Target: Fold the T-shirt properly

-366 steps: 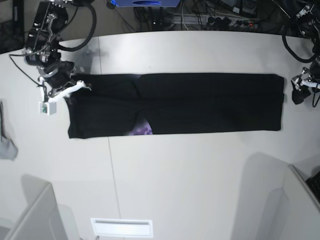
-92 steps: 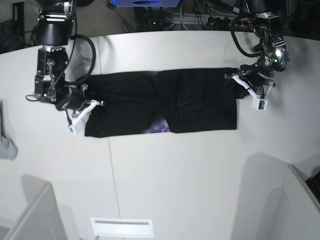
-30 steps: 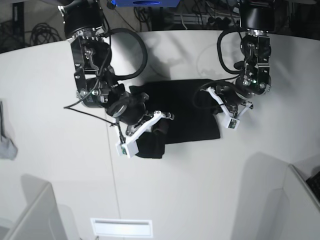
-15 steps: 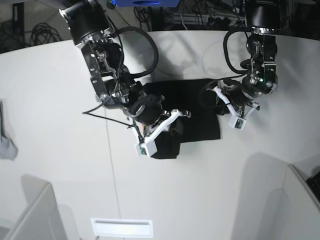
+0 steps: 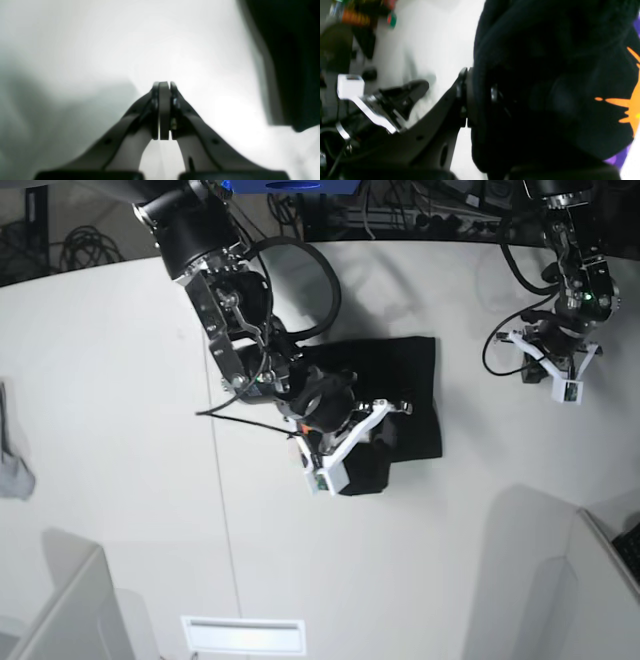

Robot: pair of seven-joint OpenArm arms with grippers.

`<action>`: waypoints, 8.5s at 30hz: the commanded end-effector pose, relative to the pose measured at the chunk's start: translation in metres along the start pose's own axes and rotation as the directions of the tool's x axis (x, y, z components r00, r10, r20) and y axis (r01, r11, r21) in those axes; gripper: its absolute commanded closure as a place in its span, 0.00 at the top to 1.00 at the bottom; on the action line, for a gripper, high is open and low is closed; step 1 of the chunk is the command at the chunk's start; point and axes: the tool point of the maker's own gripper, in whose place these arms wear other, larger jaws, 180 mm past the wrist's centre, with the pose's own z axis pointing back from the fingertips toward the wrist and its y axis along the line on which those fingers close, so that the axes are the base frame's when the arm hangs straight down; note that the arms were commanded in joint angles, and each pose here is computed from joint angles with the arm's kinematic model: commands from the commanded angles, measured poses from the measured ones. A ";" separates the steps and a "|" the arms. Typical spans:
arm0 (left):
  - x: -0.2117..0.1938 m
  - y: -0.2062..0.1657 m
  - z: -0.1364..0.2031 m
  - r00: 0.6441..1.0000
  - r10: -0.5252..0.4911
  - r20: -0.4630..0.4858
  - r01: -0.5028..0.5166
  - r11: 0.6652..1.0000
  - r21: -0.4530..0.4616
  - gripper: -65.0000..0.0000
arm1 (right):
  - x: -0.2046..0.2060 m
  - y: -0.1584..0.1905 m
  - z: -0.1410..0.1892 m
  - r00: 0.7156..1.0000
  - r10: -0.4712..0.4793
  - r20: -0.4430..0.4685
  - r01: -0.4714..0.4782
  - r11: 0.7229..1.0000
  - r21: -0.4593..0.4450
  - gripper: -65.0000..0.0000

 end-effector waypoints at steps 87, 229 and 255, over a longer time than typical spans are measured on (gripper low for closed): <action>0.031 -0.037 0.050 0.931 0.310 0.192 -0.219 0.898 -0.382 0.35 | 0.020 -0.106 0.082 0.975 0.033 0.222 0.014 0.979 -0.204 0.00; 0.092 -0.121 0.016 0.737 -0.624 0.261 0.669 0.727 -0.150 0.00 | -0.083 -0.238 0.233 0.958 0.202 0.205 -0.026 0.772 -0.635 0.00; -0.189 -0.071 0.120 0.960 -0.279 -0.028 0.235 0.856 -0.461 0.00 | -0.257 -0.206 0.311 0.973 -0.033 -0.230 -0.120 0.774 -0.622 0.00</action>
